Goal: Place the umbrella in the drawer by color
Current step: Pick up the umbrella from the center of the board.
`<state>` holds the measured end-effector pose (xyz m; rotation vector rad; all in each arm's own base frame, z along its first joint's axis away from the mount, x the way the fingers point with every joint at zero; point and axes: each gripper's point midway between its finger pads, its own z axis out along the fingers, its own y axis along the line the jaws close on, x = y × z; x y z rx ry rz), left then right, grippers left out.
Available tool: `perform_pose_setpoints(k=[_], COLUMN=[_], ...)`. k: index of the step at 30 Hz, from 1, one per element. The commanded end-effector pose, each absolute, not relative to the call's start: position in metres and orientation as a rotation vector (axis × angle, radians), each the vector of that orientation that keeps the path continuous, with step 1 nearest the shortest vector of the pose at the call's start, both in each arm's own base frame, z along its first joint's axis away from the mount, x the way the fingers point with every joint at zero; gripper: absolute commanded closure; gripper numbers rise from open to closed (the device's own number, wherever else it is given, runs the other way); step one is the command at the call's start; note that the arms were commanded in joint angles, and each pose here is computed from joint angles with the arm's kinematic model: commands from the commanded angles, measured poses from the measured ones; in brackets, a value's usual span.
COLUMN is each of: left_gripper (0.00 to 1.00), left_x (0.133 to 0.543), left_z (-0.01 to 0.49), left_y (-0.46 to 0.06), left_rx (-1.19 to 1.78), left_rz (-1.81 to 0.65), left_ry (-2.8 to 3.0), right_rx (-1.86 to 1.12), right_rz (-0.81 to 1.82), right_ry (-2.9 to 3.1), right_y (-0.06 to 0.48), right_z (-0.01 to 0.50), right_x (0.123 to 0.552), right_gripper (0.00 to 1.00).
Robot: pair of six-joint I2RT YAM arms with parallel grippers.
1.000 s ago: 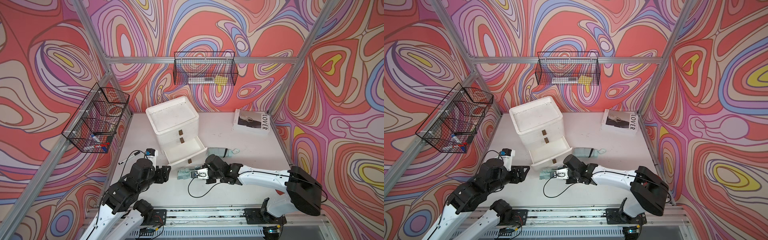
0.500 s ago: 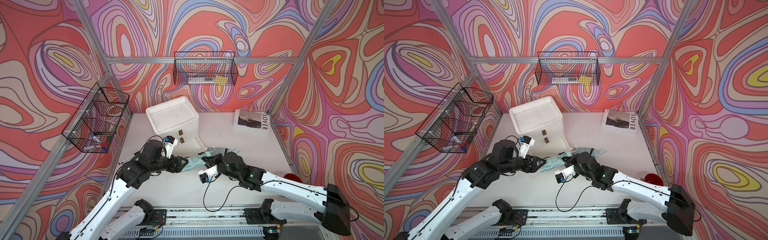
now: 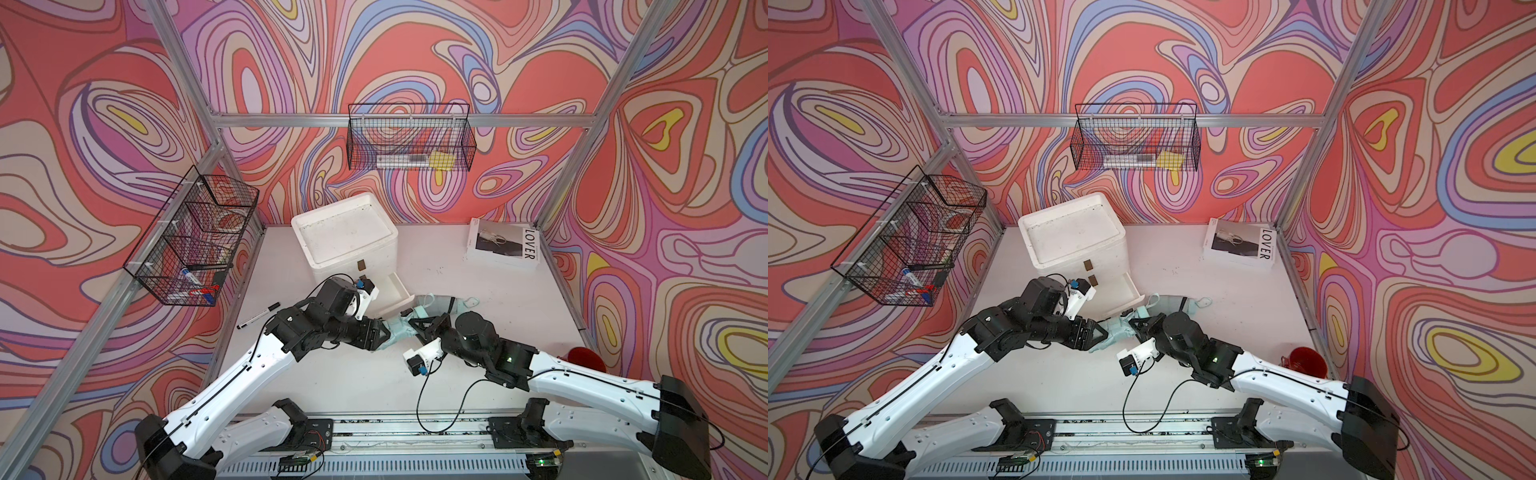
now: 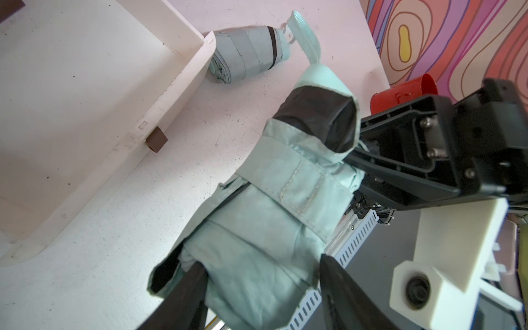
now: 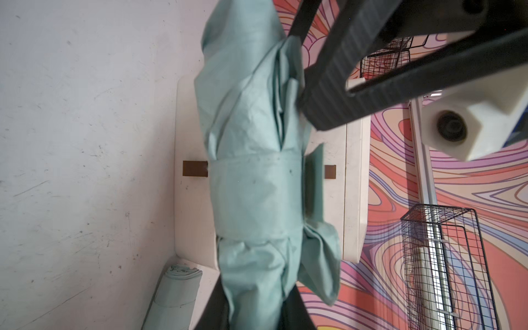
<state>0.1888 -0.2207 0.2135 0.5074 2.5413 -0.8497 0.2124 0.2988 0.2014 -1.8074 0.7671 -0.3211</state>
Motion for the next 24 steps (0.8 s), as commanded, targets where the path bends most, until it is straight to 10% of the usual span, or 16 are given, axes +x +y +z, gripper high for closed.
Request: perform_pose_setpoints(k=[1,24], left_gripper=[0.3,0.14], left_x=[0.19,0.185], left_z=[0.228,0.252], left_y=[-0.228,-0.208], left_rx=[0.595,0.984], left_rz=[-0.84,-0.571], left_ry=[2.498,2.494], right_rx=[-1.589,-1.663], right_rz=[-0.252,-0.064], right_ry=[0.626,0.605], right_y=[0.316,0.316], right_z=[0.265,0.261], right_x=[0.201,0.171], right_gripper=[1.0,1.0])
